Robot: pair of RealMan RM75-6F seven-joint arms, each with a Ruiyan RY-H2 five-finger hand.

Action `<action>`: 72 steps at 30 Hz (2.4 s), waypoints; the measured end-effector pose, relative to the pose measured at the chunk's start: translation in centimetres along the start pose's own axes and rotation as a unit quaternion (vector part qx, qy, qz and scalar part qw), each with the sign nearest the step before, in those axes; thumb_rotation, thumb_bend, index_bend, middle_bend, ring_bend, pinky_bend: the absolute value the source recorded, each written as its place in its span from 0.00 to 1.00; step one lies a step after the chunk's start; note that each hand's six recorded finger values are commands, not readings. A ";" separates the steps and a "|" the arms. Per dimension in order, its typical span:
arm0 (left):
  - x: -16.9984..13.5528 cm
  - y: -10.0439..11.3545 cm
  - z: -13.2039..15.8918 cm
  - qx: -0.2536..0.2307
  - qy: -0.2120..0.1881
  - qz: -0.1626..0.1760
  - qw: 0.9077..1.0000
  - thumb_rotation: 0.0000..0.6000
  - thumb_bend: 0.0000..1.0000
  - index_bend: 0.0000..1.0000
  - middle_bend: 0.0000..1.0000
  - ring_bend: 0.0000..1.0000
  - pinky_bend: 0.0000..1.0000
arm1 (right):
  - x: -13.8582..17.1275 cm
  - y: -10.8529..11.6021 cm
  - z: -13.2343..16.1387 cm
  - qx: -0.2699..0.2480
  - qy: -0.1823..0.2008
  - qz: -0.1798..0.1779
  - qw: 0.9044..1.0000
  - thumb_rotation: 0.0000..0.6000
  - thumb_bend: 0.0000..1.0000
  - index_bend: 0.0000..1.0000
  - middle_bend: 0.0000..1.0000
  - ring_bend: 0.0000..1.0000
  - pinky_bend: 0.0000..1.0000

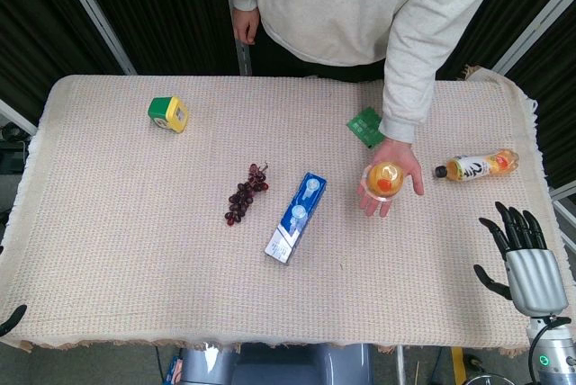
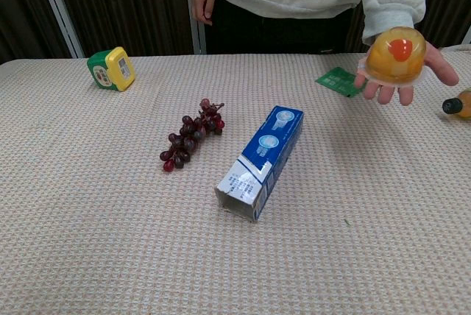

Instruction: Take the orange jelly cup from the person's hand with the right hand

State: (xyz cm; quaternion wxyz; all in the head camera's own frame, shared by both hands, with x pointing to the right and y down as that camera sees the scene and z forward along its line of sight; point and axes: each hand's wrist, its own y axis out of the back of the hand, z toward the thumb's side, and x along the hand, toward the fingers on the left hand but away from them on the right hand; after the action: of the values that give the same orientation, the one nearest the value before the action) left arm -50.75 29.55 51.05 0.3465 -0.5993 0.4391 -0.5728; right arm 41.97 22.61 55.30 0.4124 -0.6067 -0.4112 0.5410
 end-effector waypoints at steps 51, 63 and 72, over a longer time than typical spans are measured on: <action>0.4 -0.4 -0.1 0.008 0.006 -0.024 1.000 1.00 0.25 0.05 0.00 0.00 0.00 | -15.1 2.3 12.8 -0.091 -0.001 0.087 0.992 1.00 0.10 0.14 0.02 0.00 0.07; 1.1 -0.9 -0.2 0.008 0.020 -0.047 0.999 1.00 0.25 0.05 0.00 0.00 0.00 | -18.0 -1.5 17.7 -0.077 -0.002 0.124 0.989 1.00 0.20 0.33 0.20 0.13 0.23; 1.2 -0.9 -0.2 0.003 0.021 -0.052 0.998 1.00 0.25 0.06 0.00 0.00 0.00 | -19.7 -1.5 16.9 -0.058 -0.016 0.065 0.996 1.00 0.31 0.70 0.59 0.53 0.62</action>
State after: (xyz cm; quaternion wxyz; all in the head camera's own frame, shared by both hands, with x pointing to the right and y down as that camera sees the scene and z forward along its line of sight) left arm -50.91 28.75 52.34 0.3081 -0.6082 0.4129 -0.6039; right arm 23.56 5.38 61.73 0.3338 -0.6464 -0.4081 0.5516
